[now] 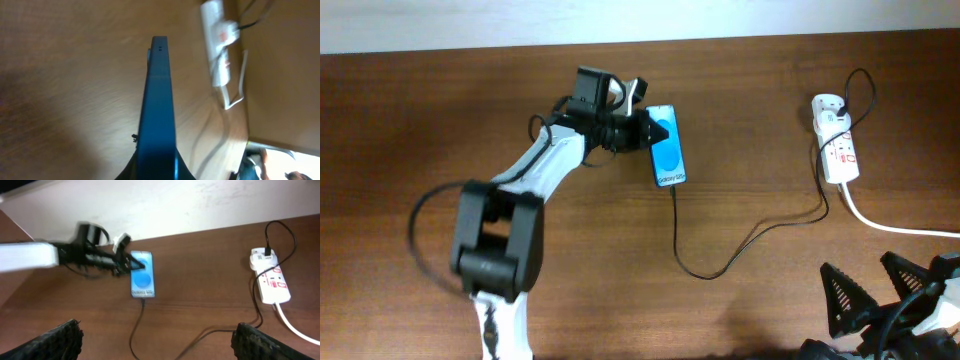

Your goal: Plug charger to phone and switch on socket

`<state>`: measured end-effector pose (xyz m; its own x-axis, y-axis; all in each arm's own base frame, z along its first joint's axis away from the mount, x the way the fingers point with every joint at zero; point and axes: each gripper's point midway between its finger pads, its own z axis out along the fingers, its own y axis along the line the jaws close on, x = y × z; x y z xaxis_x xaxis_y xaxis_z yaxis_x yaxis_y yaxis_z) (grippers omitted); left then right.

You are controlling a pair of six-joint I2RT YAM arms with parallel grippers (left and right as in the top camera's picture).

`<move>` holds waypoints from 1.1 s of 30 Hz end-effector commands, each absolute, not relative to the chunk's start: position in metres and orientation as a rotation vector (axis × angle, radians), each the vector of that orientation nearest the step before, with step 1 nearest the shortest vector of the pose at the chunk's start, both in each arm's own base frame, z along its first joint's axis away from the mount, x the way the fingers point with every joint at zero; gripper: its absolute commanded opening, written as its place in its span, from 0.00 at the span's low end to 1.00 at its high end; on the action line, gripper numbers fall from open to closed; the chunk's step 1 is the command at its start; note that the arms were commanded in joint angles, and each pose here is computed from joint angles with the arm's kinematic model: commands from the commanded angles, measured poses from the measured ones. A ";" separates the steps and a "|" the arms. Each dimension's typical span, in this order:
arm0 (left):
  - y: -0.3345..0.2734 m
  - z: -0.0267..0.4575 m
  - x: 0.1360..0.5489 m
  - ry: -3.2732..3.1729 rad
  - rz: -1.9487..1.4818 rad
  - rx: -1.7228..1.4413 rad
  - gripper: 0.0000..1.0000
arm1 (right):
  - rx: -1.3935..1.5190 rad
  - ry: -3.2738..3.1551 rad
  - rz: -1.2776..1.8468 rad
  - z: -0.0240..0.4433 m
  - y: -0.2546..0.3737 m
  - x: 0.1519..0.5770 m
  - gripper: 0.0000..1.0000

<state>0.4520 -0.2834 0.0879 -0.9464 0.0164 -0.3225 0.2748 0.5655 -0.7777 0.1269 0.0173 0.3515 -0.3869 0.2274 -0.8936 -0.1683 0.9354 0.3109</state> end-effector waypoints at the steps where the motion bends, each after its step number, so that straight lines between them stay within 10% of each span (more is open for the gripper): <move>1: -0.294 0.044 0.436 2.567 -1.454 0.323 0.00 | 0.084 1.910 0.427 0.354 0.013 0.127 0.99; 17: -0.293 -0.007 0.422 2.694 -1.375 0.313 0.01 | 0.085 1.980 0.388 0.327 0.021 0.135 0.99; 28: -0.295 -0.024 0.419 2.767 -1.199 0.307 0.33 | 0.086 1.981 0.383 0.326 0.021 0.135 0.99; 33: -0.288 -0.031 0.415 2.818 -1.150 0.272 0.63 | 0.084 1.986 0.378 0.324 0.021 0.136 0.99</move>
